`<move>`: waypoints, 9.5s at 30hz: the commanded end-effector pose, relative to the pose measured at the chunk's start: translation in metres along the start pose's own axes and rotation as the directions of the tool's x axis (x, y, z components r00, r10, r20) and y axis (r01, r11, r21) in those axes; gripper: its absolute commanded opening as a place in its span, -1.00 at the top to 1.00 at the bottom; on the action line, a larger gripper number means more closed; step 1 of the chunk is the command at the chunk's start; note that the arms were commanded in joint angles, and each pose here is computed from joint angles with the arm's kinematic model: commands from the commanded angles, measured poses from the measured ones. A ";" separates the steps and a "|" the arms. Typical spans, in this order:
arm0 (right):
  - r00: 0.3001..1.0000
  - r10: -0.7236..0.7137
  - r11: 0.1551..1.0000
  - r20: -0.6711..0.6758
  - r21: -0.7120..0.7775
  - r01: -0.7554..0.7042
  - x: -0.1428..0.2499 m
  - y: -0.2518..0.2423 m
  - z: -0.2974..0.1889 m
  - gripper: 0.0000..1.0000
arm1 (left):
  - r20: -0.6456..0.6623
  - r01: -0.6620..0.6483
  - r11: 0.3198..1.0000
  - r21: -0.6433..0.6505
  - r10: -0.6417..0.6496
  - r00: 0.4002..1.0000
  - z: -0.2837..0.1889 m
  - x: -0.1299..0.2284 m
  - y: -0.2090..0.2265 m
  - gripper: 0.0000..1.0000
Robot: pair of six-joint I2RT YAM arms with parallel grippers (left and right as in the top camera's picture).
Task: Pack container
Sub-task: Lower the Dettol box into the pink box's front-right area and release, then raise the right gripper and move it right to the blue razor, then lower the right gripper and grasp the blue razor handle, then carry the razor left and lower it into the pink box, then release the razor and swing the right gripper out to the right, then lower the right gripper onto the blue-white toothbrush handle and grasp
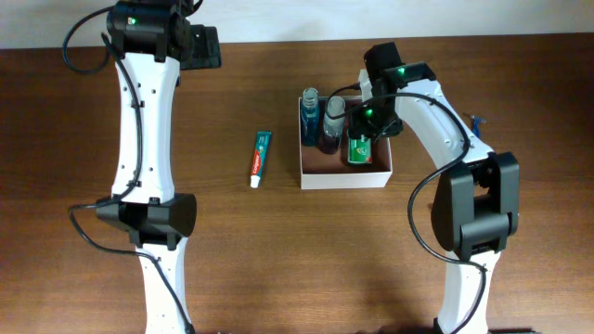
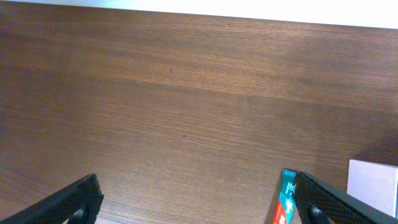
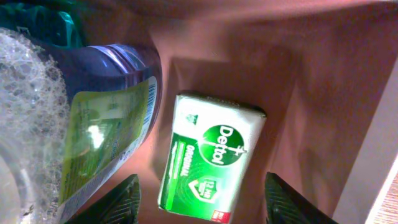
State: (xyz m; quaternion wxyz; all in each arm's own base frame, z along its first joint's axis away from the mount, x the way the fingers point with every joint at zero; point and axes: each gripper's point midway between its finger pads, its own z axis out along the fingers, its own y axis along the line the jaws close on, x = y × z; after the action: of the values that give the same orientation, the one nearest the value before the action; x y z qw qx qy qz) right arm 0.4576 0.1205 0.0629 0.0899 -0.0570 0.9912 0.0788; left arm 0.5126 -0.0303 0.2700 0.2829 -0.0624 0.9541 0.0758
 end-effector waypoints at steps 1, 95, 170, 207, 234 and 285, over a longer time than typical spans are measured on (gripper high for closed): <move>1.000 0.004 1.000 -0.005 0.009 -0.004 0.001 0.000 -0.002 -0.20 | 0.019 0.017 1.000 0.010 -0.018 1.000 -0.008 -0.004 0.002 -0.99; 0.957 0.267 0.945 0.114 0.164 -0.284 0.040 -0.277 -0.009 -0.96 | 0.019 0.017 1.000 0.010 -0.018 1.000 -0.008 -0.004 0.002 -0.99; 0.929 0.292 0.930 0.227 -0.295 -0.220 -0.041 -0.188 -0.130 0.92 | 0.019 0.016 1.000 0.011 -0.017 1.000 -0.008 -0.003 0.001 -0.99; 0.994 -0.017 0.989 -0.108 -0.147 0.001 0.006 0.010 -0.084 0.85 | 0.019 0.016 1.000 0.011 -0.017 1.000 -0.008 -0.003 0.001 -0.99; 0.983 0.183 0.983 -0.016 -0.033 -0.183 0.025 -0.085 -0.155 -0.05 | 0.019 0.016 1.000 0.011 -0.017 1.000 -0.008 -0.003 0.001 -0.99; -0.080 0.988 -0.078 0.132 -0.021 -0.997 0.278 -0.261 -0.128 -0.97 | 0.019 0.016 1.000 0.011 -0.017 1.000 -0.008 -0.003 0.001 -0.99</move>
State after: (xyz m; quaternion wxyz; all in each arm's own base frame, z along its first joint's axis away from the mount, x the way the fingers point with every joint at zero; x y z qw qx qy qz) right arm 0.1969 -0.1851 0.1011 0.0650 0.6755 0.7234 0.1269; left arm 0.5127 -0.0303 0.2701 0.2831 -0.0624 0.9540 0.0758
